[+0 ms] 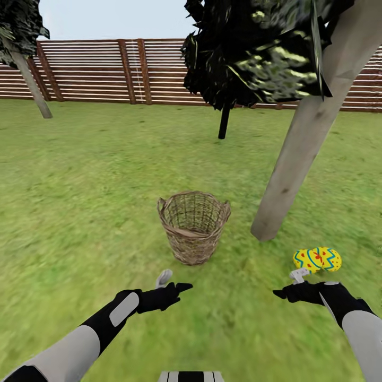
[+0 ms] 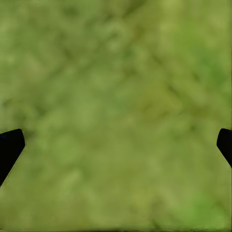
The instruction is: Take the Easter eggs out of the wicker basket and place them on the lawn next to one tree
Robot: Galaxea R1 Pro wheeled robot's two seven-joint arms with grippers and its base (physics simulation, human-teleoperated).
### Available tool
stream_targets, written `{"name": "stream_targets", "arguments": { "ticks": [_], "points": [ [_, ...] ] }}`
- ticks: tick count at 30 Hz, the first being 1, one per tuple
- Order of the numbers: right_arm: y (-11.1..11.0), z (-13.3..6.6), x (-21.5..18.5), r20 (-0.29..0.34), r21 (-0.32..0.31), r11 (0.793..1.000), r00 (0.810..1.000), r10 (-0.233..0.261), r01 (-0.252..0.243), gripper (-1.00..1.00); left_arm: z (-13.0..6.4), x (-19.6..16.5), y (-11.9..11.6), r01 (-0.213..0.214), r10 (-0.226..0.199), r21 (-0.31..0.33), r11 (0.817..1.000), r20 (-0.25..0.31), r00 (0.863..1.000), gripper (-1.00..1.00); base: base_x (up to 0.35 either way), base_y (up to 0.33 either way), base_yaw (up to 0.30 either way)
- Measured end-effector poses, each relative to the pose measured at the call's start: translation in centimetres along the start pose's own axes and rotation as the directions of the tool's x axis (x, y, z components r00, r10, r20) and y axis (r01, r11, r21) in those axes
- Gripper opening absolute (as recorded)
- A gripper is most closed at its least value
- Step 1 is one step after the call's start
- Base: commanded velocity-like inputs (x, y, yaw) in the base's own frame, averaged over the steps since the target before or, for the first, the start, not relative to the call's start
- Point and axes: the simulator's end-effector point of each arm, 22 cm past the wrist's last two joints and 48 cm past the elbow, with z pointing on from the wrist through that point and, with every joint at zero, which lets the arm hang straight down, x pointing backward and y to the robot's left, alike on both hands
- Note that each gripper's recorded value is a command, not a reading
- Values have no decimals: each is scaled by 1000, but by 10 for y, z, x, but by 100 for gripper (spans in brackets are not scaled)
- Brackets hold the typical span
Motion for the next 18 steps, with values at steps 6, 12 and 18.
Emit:
{"name": "stream_targets", "arguments": {
  "ticks": [6,12,18],
  "points": [
    [0,-2,-3,6,1,1000,1000,-1,1,100,-1,-1,-3,-5,5,2,1000,3,1000,100,0,316,-256],
    [0,-4,-6,12,3,1000,1000,-2,2,100,-3,-3,-4,-9,9,2,1000,8,1000,100,0,316,-256],
    [0,-7,-8,18,4,1000,1000,-3,3,100,-5,-5,-7,-14,14,4,1000,12,1000,100,0,316,-256]
  ]
}}
